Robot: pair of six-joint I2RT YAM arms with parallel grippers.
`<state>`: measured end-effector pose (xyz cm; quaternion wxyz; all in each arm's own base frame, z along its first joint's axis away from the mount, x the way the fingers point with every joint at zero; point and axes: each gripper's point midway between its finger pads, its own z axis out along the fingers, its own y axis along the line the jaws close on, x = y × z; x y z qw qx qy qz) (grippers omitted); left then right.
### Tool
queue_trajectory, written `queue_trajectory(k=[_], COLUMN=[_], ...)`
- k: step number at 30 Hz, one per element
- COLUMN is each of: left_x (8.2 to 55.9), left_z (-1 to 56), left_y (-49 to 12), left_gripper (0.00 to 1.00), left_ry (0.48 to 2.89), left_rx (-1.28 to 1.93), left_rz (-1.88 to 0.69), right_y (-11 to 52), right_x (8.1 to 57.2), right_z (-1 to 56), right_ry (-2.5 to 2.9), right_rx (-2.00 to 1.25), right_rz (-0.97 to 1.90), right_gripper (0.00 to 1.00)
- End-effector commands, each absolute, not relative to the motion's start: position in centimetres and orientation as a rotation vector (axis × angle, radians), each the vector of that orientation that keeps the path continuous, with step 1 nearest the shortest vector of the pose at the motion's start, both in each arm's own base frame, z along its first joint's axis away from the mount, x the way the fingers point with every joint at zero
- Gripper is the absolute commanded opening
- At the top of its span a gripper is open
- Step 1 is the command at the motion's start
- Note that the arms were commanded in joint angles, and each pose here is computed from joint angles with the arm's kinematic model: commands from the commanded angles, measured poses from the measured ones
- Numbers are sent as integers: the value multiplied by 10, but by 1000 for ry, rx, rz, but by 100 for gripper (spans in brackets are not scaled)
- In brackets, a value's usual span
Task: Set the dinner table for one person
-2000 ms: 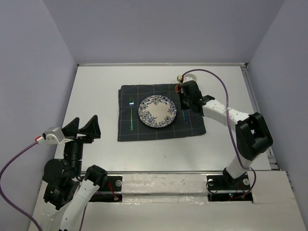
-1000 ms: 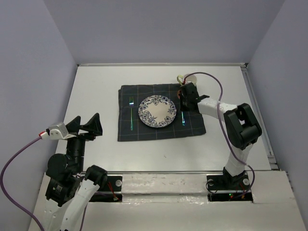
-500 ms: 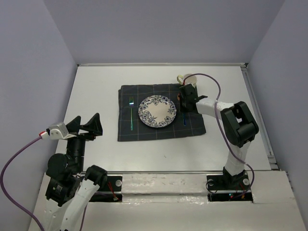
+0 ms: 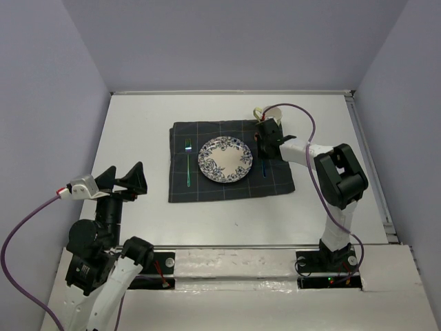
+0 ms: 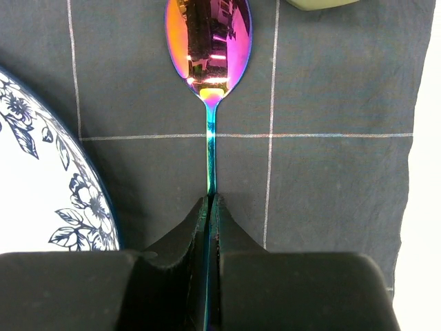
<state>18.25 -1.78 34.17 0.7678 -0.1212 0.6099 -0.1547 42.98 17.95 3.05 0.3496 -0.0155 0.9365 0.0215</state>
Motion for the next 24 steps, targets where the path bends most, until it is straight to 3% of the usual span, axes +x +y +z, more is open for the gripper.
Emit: queue_trajectory(k=[1, 4, 18, 22, 24], left_x=[186, 187, 187, 188, 188], left_z=[347, 347, 347, 347, 347], left_y=[-18, -18, -17, -17, -17], left_gripper=[99, 99, 99, 99, 99], left_ry=[1310, 1312, 1310, 1311, 1311], left_rx=[-260, -260, -263, -263, -263], left_rz=[-327, -325, -317, -317, -314], right_y=[179, 178, 183, 188, 192], right_x=[452, 452, 446, 439, 431], right_z=[46, 47, 68, 105, 131], right_ry=[2348, 2347, 2336, 2283, 2241], right_rx=[4, 4, 3, -16, -29], right_rz=[44, 40, 100, 181, 246], right_gripper=[4, 14, 32, 44, 55])
